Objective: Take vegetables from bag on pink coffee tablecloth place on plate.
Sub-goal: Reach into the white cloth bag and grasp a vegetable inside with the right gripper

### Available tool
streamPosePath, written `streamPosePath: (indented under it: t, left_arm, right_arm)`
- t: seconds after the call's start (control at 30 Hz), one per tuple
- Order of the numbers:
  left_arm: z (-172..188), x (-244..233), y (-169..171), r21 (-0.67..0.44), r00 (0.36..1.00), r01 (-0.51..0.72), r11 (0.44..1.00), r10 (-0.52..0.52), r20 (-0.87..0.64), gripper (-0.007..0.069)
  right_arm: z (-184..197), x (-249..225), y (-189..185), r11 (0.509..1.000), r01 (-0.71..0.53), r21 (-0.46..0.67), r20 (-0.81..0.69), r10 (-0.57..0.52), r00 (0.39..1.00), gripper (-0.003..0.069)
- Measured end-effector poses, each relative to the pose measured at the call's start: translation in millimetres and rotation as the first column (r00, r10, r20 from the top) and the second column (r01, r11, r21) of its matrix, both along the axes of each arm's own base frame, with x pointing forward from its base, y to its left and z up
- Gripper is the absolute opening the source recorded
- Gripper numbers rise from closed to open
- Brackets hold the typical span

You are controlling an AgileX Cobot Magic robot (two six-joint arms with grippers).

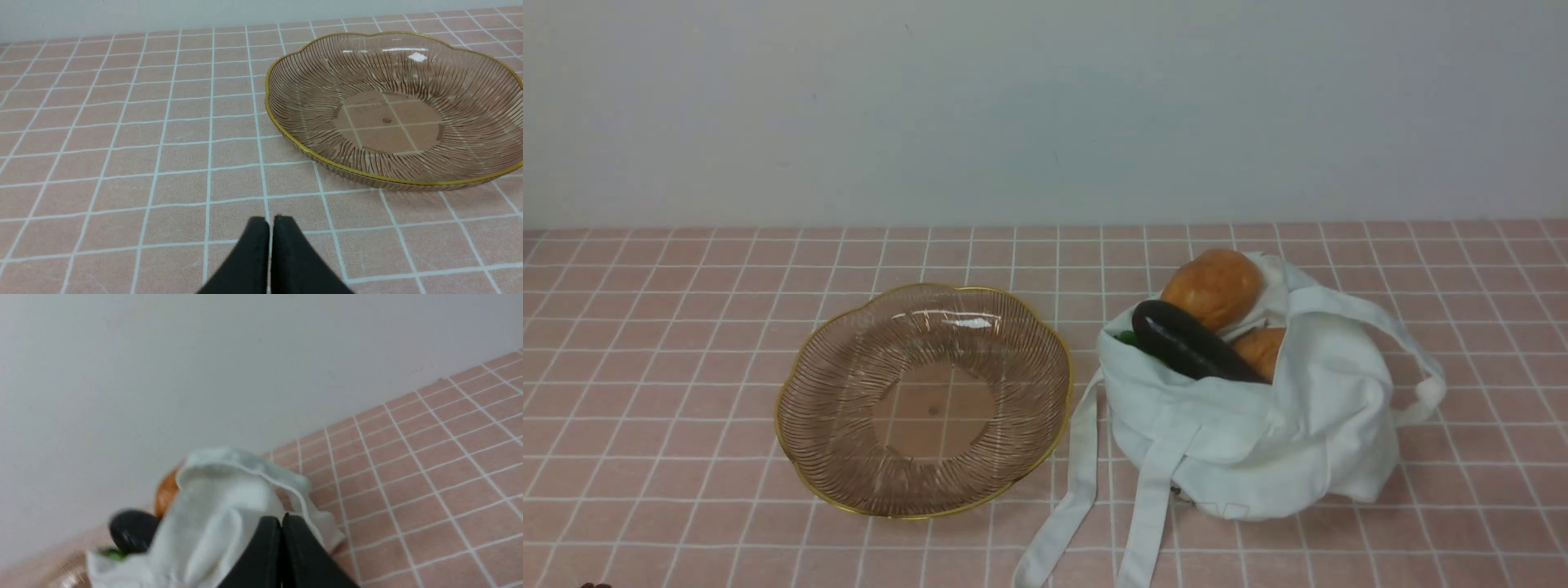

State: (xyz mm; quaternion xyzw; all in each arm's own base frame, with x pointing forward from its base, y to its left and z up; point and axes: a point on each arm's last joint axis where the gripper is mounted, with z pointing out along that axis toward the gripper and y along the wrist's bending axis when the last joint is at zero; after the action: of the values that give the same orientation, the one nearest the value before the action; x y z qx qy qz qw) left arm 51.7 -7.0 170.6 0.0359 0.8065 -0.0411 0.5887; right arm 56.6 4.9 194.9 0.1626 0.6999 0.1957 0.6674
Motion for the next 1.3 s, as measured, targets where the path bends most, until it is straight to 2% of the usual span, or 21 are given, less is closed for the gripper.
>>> streamPosePath:
  t: [0.1, 0.4, 0.53, 0.63, 0.73, 0.83, 0.87, 0.97, 1.0, 1.13, 1.17, 1.2, 1.27, 1.3]
  left_arm:
    - [0.0, 0.0, 0.0, 0.000, 1.000, 0.000, 1.000, 0.000, 0.000, -0.0006]
    - [0.0, 0.0, 0.0, 0.000, 1.000, 0.000, 1.000, 0.000, 0.000, -0.0006]
    - [0.0, 0.0, 0.0, 0.000, 1.000, 0.000, 1.000, 0.000, 0.000, -0.0006]
    - [0.0, 0.0, 0.0, 0.000, 1.000, 0.000, 1.000, 0.000, 0.000, -0.0006]
    - [0.0, 0.0, 0.0, 0.000, 1.000, 0.000, 1.000, 0.000, 0.000, -0.0006]
    - [0.0, 0.0, 0.0, 0.000, 1.000, 0.000, 1.000, 0.000, 0.000, -0.0006]
    - [0.0, 0.0, 0.0, 0.000, 1.000, 0.000, 1.000, 0.000, 0.000, -0.0006]
    - [0.0, 0.0, 0.0, 0.000, 1.000, 0.000, 1.000, 0.000, 0.000, -0.0006]
    - [0.0, 0.0, 0.0, 0.000, 1.000, 0.000, 1.000, 0.000, 0.000, -0.0006]
    - [0.0, 0.0, 0.0, 0.000, 1.000, 0.000, 1.000, 0.000, 0.000, -0.0006]
    - [0.0, 0.0, 0.0, 0.000, 1.000, 0.000, 1.000, 0.000, 0.000, -0.0006]
    - [0.0, 0.0, 0.0, 0.000, 1.000, 0.000, 1.000, 0.000, 0.000, -0.0006]
    - [0.0, 0.0, 0.0, 0.000, 1.000, 0.000, 1.000, 0.000, 0.000, -0.0006]
    - [0.0, 0.0, 0.0, 0.000, 1.000, 0.000, 1.000, 0.000, 0.000, -0.0006]
  right_arm:
    - [5.4, 0.1, -2.2, 0.996, 0.022, 0.090, 0.055, -0.027, 0.998, -0.0015]
    - [11.9, -0.2, -6.2, 0.991, 0.057, 0.118, 0.123, -0.071, 0.990, -0.0015]
    - [18.2, -1.2, -9.1, 0.972, 0.066, 0.227, 0.166, -0.106, 0.980, -0.0015]
    - [50.8, -7.5, -8.5, 0.968, 0.029, 0.250, 0.252, -0.094, 0.963, -0.0015]
    - [92.3, -10.9, -5.7, 0.986, 0.007, 0.164, 0.300, -0.057, 0.952, -0.0015]
    - [128.3, -0.5, 1.7, 0.999, -0.038, 0.030, 0.220, 0.030, 0.975, -0.0015]
    - [142.6, 9.5, 6.8, 0.999, -0.043, -0.033, 0.134, 0.047, 0.990, -0.0015]
    - [161.6, 42.4, 19.0, 0.955, -0.230, -0.185, -0.131, 0.208, 0.969, -0.0015]
    - [169.1, 53.5, 23.8, 0.923, -0.310, -0.229, -0.233, 0.257, 0.938, -0.0015]
    - [178.8, 107.8, 35.5, 0.803, -0.537, -0.257, -0.515, 0.356, 0.780, -0.0015]
    - [183.5, 122.1, 37.7, 0.774, -0.579, -0.258, -0.554, 0.372, 0.745, -0.0015]
    - [181.1, 128.0, 38.5, 0.767, -0.593, -0.245, -0.575, 0.377, 0.726, -0.0015]
    - [183.6, 166.4, 46.7, 0.705, -0.667, -0.241, -0.630, 0.409, 0.660, -0.0015]
    - [183.6, 169.2, 47.7, 0.700, -0.672, -0.241, -0.633, 0.412, 0.655, -0.0015]
